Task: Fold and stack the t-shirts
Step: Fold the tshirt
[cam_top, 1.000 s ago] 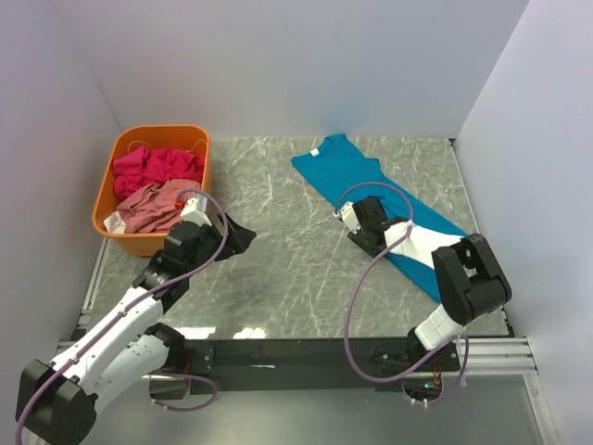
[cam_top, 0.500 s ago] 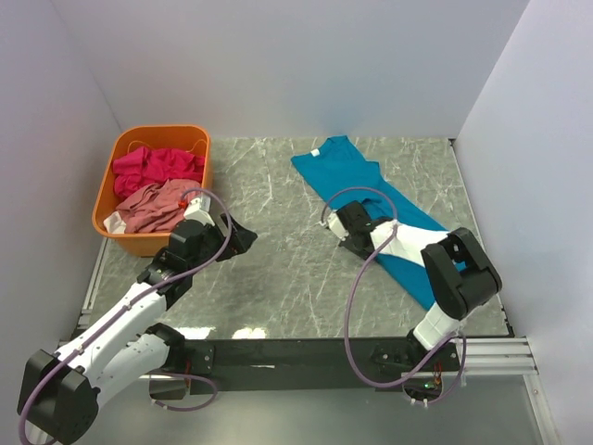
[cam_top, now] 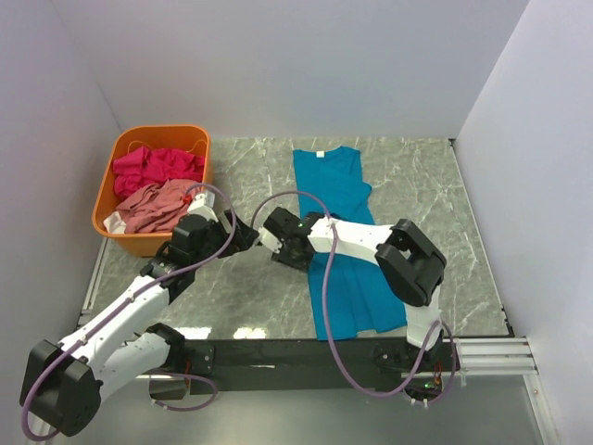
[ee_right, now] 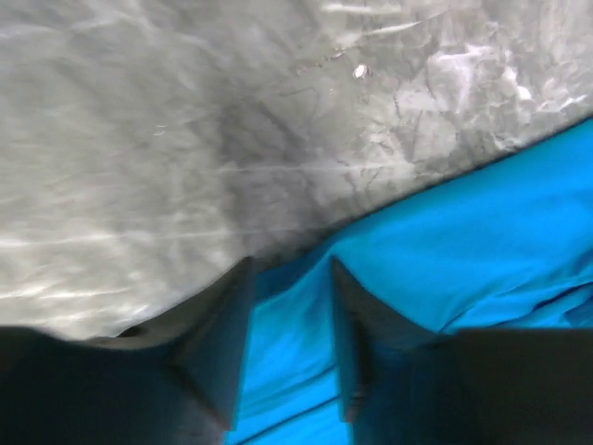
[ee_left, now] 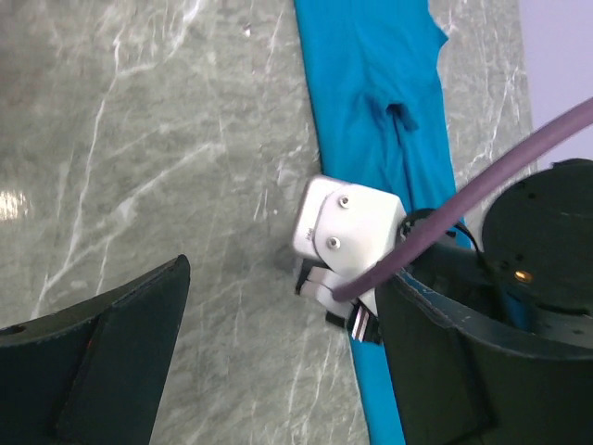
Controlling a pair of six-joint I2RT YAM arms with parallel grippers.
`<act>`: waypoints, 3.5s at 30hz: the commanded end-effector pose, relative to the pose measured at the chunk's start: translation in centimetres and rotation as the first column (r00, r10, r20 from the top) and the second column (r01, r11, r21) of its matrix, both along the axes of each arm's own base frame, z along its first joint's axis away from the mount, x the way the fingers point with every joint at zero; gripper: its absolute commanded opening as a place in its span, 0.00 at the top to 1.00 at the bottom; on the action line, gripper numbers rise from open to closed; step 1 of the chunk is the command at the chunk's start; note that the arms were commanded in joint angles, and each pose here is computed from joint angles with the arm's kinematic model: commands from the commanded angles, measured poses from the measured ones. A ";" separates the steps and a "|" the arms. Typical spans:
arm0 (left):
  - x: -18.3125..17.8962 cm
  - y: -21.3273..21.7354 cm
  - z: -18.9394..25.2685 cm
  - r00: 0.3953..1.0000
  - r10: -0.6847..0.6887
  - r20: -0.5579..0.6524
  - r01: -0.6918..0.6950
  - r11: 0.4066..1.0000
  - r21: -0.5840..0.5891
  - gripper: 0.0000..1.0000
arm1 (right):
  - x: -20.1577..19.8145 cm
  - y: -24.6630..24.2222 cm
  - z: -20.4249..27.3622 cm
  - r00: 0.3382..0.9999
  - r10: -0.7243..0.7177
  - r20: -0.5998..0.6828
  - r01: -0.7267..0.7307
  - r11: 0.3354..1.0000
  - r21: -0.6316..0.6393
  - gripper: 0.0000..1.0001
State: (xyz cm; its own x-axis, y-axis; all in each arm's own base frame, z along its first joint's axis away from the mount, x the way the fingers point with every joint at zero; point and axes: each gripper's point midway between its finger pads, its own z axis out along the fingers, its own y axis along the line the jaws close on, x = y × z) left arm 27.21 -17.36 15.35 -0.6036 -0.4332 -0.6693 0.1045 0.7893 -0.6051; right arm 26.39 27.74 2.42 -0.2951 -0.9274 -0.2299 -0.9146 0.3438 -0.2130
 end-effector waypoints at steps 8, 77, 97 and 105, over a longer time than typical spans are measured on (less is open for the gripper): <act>3.8 -1.8 2.2 0.993 -0.076 0.089 0.075 0.997 0.021 0.14 | 1.4 -4.9 9.9 0.996 -0.090 -0.022 0.093 0.961 0.261 0.39; 32.9 -3.4 3.6 0.996 0.019 0.088 -0.026 0.997 0.075 0.37 | 24.7 -18.6 6.7 0.590 -0.523 -0.615 0.798 0.263 0.542 0.41; 7.8 8.0 7.9 0.982 0.024 0.185 -0.084 0.943 0.323 0.21 | 30.6 -16.6 2.3 0.442 -0.616 -0.652 0.869 0.113 0.481 0.46; 5.9 9.7 6.9 0.973 0.049 0.225 -0.134 0.915 0.380 0.20 | 31.5 -17.0 2.2 0.403 -0.645 -0.649 0.878 0.073 0.473 0.53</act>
State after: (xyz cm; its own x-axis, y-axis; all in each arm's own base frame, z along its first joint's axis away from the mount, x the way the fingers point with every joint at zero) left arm 32.52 -8.38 20.84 -0.4641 -0.1934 -0.8644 0.1073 0.9564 -0.2716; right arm 56.42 11.09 3.88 -0.8969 0.2665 -0.3531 -0.0202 0.7726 0.6345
